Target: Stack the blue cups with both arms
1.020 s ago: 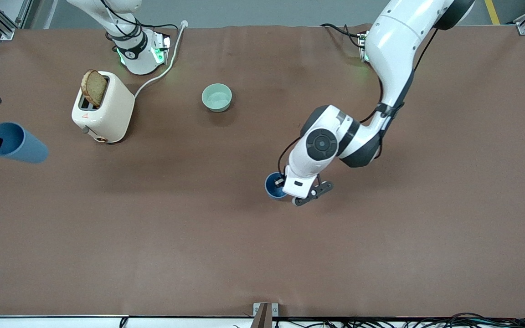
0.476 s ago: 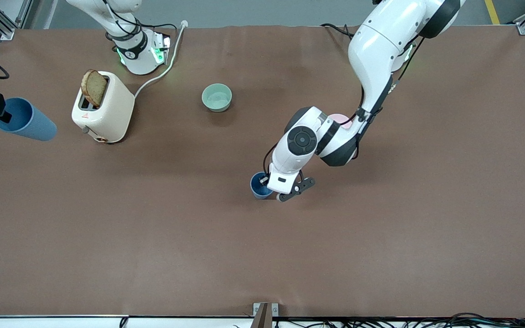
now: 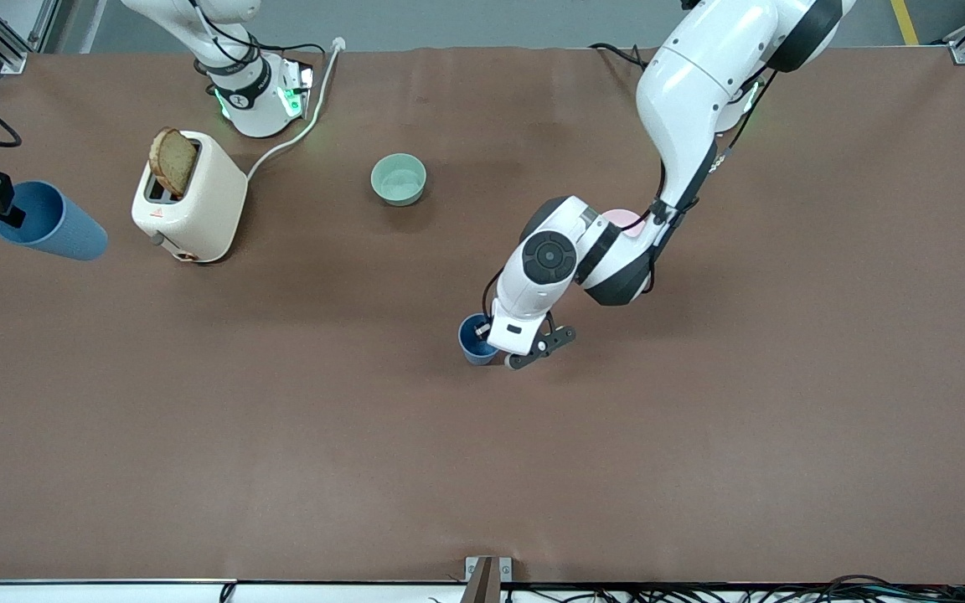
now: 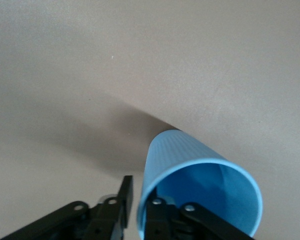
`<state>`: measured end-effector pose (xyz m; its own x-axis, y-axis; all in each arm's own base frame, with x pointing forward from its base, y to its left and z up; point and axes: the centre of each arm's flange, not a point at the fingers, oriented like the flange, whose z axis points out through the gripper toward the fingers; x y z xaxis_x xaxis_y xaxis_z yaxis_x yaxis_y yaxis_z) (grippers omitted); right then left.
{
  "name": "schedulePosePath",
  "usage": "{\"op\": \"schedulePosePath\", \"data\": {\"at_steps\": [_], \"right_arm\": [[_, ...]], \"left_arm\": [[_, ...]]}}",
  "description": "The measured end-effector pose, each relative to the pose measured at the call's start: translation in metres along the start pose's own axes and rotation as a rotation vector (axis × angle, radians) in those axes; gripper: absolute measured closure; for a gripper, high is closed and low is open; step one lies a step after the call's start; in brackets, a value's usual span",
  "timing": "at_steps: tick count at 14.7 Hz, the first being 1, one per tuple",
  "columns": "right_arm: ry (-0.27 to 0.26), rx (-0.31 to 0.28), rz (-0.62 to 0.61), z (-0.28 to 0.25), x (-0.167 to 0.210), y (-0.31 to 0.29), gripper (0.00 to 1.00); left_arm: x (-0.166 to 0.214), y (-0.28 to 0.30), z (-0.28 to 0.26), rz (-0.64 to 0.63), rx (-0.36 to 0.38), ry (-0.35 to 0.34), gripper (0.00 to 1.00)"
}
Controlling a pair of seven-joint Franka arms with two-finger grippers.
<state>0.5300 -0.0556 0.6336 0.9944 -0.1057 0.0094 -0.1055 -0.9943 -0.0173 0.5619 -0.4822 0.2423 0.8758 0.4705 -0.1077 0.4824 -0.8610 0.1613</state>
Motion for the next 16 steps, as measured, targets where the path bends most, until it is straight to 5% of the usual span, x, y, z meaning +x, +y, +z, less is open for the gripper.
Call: {"op": "schedulePosePath", "data": {"at_steps": [3,8,16], "right_arm": [[0.002,0.002,-0.012,-0.001,0.000,-0.024,0.95],[0.047,0.072,-0.002,-0.001,-0.010,-0.145,0.95],[0.085,0.188,0.179,0.132,-0.017,-0.385,0.95]], "left_arm": [[0.016,0.007,-0.034,-0.012,-0.042,0.041,0.50],[0.085,-0.025,-0.181,-0.024,-0.028,0.094,0.04],[0.167,-0.160,-0.363,0.166,0.067,0.116,0.00]]}}
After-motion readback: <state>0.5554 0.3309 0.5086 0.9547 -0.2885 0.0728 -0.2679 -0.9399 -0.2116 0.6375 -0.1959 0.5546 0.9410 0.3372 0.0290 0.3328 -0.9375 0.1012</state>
